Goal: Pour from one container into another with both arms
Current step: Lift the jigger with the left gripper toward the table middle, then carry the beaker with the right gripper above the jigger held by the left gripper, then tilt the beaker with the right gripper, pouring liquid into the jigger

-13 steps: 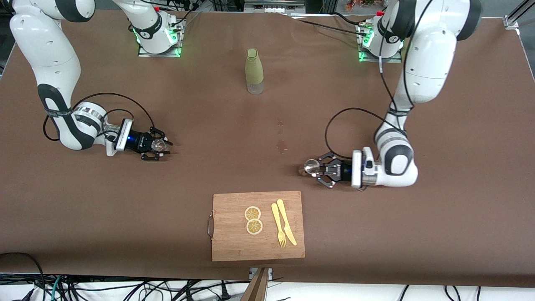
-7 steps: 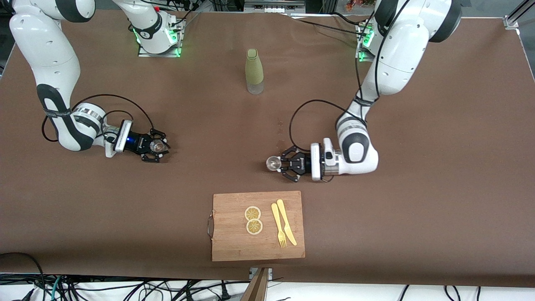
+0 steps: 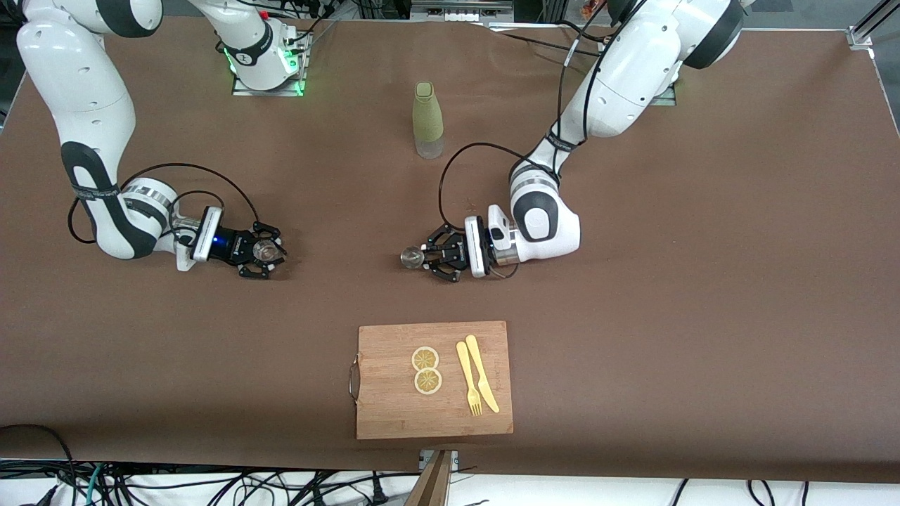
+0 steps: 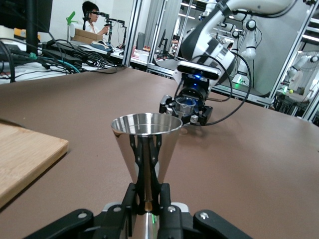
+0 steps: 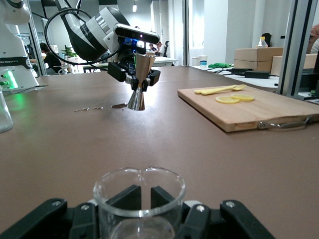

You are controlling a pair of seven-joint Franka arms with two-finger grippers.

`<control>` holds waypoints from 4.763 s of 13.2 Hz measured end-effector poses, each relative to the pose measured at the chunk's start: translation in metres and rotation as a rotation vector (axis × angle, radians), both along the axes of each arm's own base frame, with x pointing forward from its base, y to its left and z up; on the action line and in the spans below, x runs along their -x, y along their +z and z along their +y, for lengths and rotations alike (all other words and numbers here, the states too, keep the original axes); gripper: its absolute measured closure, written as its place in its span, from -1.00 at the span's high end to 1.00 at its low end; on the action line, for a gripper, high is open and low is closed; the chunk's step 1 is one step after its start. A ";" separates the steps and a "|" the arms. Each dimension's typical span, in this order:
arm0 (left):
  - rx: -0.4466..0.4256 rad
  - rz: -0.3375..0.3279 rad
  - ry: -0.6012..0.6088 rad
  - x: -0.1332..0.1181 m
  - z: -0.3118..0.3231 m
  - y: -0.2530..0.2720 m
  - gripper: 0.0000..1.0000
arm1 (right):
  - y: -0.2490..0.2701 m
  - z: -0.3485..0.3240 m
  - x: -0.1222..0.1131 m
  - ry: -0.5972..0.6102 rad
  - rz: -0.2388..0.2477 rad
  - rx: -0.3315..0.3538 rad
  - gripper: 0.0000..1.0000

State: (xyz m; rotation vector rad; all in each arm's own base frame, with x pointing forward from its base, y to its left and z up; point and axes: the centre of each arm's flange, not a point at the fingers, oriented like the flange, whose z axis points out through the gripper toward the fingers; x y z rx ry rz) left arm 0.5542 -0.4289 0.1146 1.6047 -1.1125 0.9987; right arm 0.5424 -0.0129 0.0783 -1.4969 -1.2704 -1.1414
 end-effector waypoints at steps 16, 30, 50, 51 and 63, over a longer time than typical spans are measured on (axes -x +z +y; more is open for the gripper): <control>-0.159 -0.106 0.035 0.013 -0.012 0.016 -0.58 | 0.059 0.113 -0.086 -0.009 -0.005 0.016 -0.74; -0.165 -0.104 0.039 0.013 -0.010 0.015 -0.58 | 0.093 0.208 -0.101 -0.054 0.001 0.120 -0.74; -0.264 -0.022 0.180 0.004 0.002 0.033 -0.58 | 0.096 0.276 -0.070 0.033 0.043 0.207 -0.74; -0.265 -0.021 0.182 0.004 0.002 0.033 -0.58 | 0.097 0.276 -0.069 0.038 0.042 0.211 -0.74; -0.262 0.024 0.183 0.013 -0.007 0.023 -0.58 | 0.137 0.283 -0.066 0.109 0.073 0.328 -0.74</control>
